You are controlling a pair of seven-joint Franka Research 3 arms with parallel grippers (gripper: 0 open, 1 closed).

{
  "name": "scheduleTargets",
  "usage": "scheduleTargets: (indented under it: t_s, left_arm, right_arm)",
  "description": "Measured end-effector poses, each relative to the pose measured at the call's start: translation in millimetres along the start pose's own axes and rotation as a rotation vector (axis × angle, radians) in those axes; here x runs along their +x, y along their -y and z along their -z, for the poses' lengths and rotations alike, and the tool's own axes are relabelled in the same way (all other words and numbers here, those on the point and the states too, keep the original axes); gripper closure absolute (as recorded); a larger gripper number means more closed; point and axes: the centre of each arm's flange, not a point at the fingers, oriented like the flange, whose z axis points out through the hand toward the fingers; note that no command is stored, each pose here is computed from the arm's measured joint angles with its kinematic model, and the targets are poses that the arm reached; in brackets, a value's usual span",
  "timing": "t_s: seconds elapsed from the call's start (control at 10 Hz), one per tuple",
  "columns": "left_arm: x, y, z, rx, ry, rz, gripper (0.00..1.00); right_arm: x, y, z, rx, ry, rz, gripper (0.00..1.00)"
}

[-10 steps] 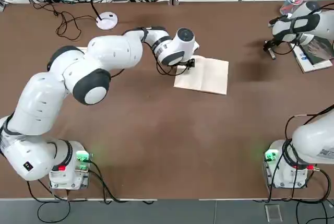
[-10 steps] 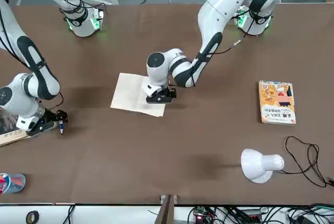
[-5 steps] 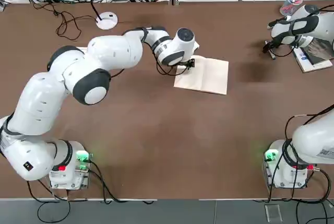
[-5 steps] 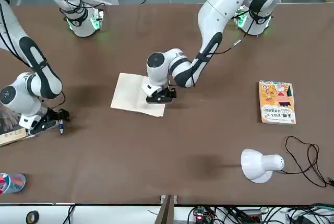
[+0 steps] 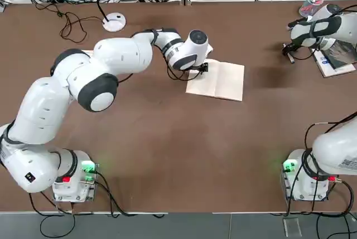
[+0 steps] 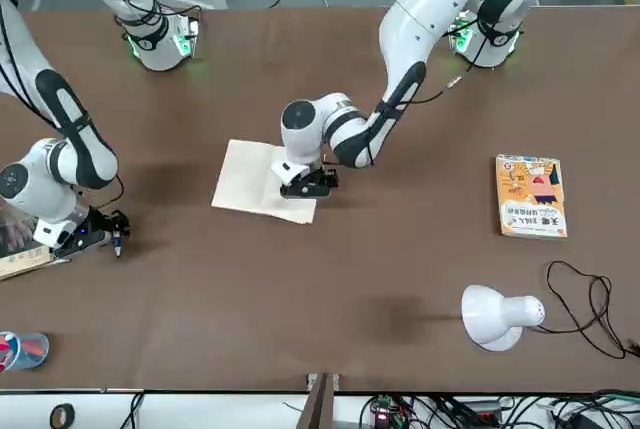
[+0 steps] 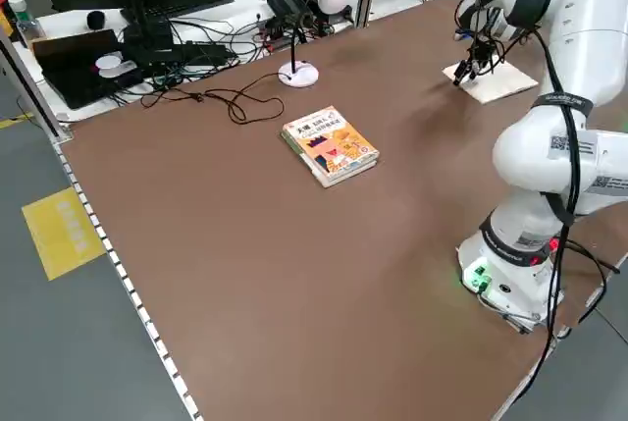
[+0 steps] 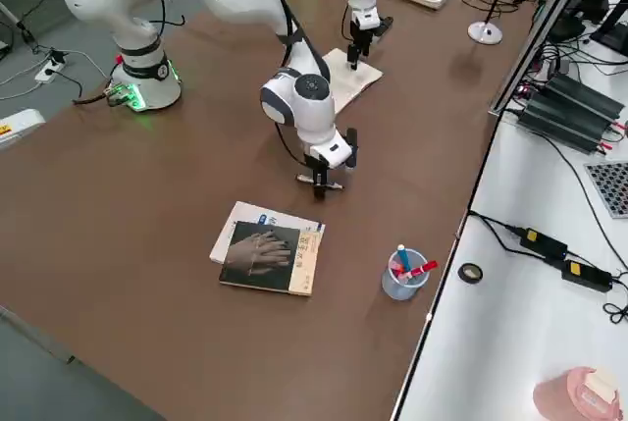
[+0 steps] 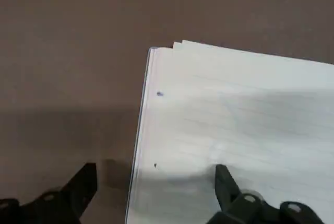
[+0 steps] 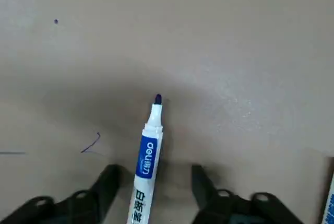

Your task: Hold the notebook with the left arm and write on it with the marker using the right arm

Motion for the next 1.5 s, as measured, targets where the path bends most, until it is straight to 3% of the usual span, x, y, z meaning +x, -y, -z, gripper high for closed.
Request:
scheduleTargets:
  t_s: [0.4, 0.5, 1.0, 1.2, 1.5]
  left_arm:
    - [0, 0, 0, 0.004, -0.007, -0.008, 0.0]
    - [0, 0, 0, 0.005, -0.007, -0.008, 0.0]
    - [0, 0, 0, 0.005, -0.008, -0.008, 0.0]
    - [1, 0, 0, 0.005, -0.008, -0.008, 0.0]
    - [1, 0, 0, 0.005, -0.008, -0.008, 0.0]
  right_arm:
    - [0, -4, 5, -0.007, -0.008, -0.005, 0.8]
    - [0, -4, 6, -0.006, -0.009, -0.007, 0.84]
    - [-1, -4, 5, -0.007, -0.016, -0.032, 0.84]
    - [-2, -5, 5, 0.01, -0.023, -0.108, 0.84]
    - [2, 14, 6, 0.136, 0.048, -0.307, 0.84]
